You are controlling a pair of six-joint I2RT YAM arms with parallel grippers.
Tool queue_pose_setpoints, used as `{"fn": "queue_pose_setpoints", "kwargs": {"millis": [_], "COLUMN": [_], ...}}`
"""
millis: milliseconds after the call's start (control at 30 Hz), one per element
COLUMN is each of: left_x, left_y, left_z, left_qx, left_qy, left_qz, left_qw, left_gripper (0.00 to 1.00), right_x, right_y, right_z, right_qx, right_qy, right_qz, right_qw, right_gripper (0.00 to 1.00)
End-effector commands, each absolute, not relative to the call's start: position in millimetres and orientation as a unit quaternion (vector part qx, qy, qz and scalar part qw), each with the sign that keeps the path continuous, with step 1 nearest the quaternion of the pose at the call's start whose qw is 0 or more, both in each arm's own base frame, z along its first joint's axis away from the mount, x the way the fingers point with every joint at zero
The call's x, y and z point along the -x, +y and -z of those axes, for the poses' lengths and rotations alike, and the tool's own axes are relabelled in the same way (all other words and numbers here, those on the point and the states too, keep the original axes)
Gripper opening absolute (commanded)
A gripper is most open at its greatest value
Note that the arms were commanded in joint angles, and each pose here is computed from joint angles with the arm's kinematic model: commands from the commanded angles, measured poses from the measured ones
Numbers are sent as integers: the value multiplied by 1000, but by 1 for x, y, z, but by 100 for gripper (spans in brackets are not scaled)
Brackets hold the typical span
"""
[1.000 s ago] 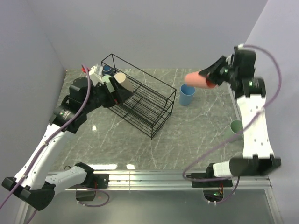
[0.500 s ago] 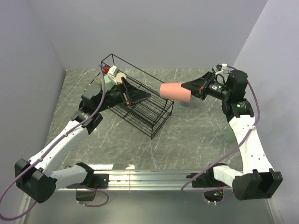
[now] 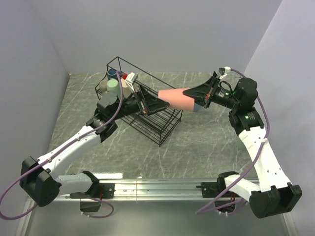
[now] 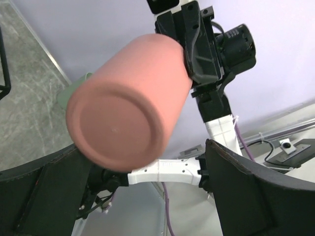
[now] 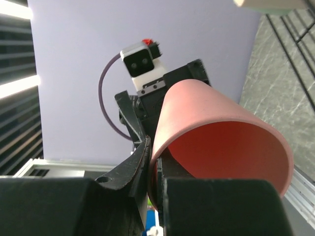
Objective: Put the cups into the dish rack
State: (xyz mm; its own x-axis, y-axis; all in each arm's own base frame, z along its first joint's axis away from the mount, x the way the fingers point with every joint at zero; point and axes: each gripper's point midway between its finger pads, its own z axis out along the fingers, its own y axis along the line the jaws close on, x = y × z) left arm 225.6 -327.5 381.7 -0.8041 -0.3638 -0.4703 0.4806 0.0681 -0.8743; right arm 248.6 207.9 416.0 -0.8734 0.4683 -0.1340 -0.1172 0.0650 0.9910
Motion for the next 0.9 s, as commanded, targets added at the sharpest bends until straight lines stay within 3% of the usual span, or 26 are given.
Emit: {"fn": "queue_pose_setpoints", "kwargs": {"millis": [0, 267, 400, 500, 567, 600, 667, 767, 867], "left_x": [-222, -224, -225, -227, -228, -229, -229, -231, -230], "left_y": [-328, -328, -327, -323, -319, -319, -320, -322, -322], "left_z": [-412, -419, -423, -430, -437, -440, -446, -451, -453], "left_qx": [-50, -44, -45, -38, -35, -39, -44, -50, -49], "left_qy": [609, 605, 606, 603, 598, 595, 593, 592, 587], "left_qz": [714, 711, 706, 700, 699, 701, 702, 703, 707], "left_qw": [341, 356, 363, 381, 390, 391, 391, 391, 391], "left_gripper": [99, 86, 67, 62, 69, 82, 90, 91, 87], "right_x": [-231, -226, -227, -226, -225, -224, -223, -221, -221], "right_y": [220, 223, 223, 224, 225, 225, 224, 224, 223], "right_z": [-420, -402, -396, -391, -386, -384, -380, -377, -376], "right_qx": [-87, -95, -99, -101, -100, -101, -103, -107, -111], "right_qy": [688, 685, 692, 691, 694, 695, 696, 696, 694], "right_qz": [-691, -698, -692, -696, -694, -694, -693, -693, -693], "right_qw": [203, 185, 180, 168, 162, 160, 157, 155, 158], "right_gripper": [0, 0, 0, 0, 0, 0, 0, 0, 0]}}
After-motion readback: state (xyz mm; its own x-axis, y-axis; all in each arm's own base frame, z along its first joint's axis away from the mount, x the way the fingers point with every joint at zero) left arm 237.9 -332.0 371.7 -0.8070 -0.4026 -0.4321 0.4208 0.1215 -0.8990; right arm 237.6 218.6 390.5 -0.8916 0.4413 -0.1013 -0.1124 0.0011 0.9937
